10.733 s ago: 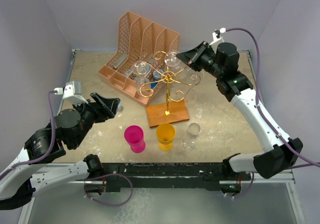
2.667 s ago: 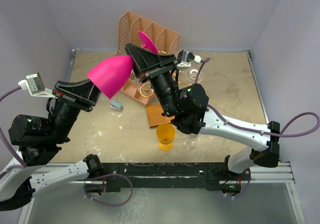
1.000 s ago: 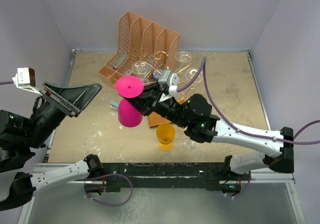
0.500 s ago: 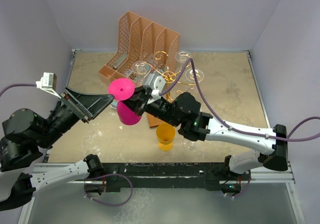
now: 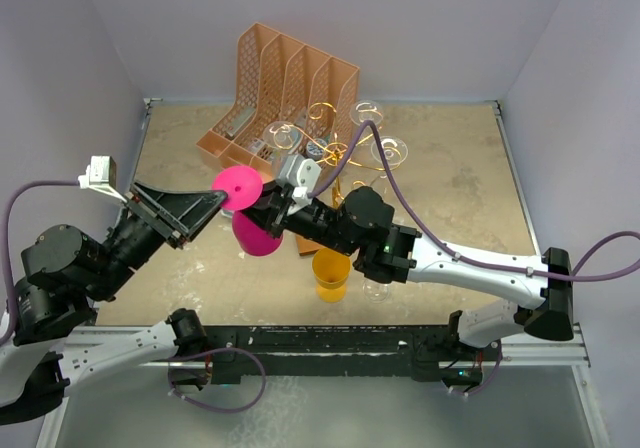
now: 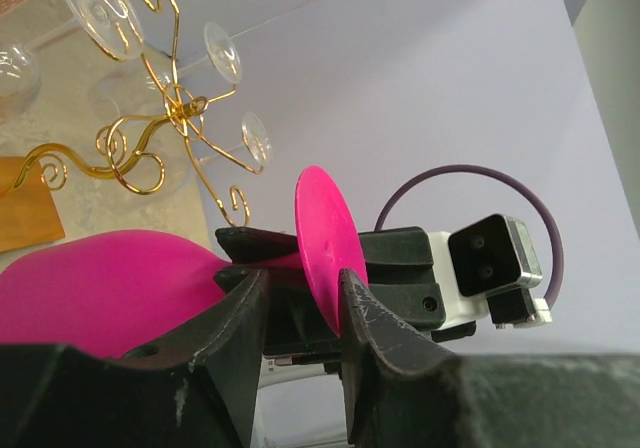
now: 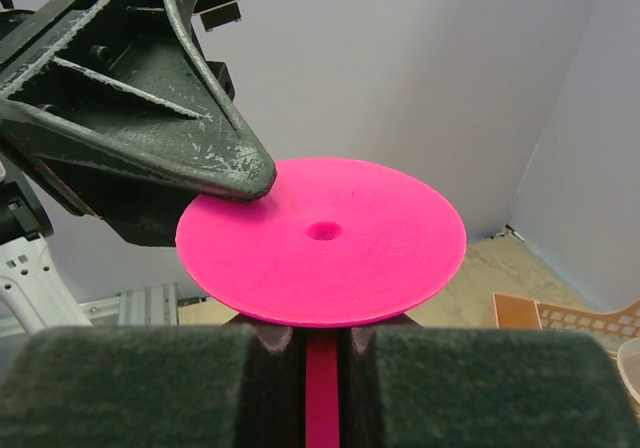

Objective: Place the wine glass upside down on the wine glass rack

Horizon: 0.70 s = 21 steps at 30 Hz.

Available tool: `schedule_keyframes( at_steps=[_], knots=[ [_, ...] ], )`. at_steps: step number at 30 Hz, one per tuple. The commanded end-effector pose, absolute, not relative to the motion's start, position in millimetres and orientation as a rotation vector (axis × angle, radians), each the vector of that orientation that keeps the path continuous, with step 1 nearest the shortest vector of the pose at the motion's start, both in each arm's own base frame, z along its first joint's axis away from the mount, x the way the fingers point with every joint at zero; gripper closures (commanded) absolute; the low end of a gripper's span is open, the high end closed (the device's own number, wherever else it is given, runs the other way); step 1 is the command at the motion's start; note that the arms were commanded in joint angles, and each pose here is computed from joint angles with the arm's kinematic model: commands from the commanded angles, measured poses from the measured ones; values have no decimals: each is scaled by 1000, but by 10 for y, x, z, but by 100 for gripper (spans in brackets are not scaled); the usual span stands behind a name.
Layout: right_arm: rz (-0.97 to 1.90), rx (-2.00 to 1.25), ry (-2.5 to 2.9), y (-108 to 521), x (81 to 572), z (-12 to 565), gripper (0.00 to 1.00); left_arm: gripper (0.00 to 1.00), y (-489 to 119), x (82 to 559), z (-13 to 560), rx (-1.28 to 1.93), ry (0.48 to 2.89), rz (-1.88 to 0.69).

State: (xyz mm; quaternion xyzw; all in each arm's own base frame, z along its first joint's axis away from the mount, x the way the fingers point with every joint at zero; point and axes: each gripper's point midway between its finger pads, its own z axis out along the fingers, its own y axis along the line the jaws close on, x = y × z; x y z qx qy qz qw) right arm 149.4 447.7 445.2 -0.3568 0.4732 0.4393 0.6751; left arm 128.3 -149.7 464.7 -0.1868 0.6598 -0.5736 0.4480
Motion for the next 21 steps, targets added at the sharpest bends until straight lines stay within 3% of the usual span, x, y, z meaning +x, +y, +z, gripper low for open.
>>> schedule_keyframes(
  at_steps=[1, 3, 8, 12, 18, 21],
  knots=[
    [1020, -767, 958, 4373, 1399, 4777, 100, 72, -1406, 1338, 4811, -542, 1535, -1459],
    [1024, -771, 954, 4369, 1384, 4764, 100, 78, -1413, 1350, 4830, -537, 1519, -1461],
    [1035, -794, 948, 4381, 1347, 4711, 100, 81, -1503, 1375, 4809, -520, 1530, -1465],
    [1041, -798, 944, 4367, 1328, 4707, 100, 100, -1509, 1391, 4850, -525, 1513, -1472],
    [1082, -775, 952, 4316, 1290, 4753, 99, 100, -1588, 1413, 4923, -507, 1518, -1476],
    [1107, -746, 960, 4232, 1267, 4778, 85, 100, -1624, 1430, 4921, -505, 1531, -1469]
  ],
)
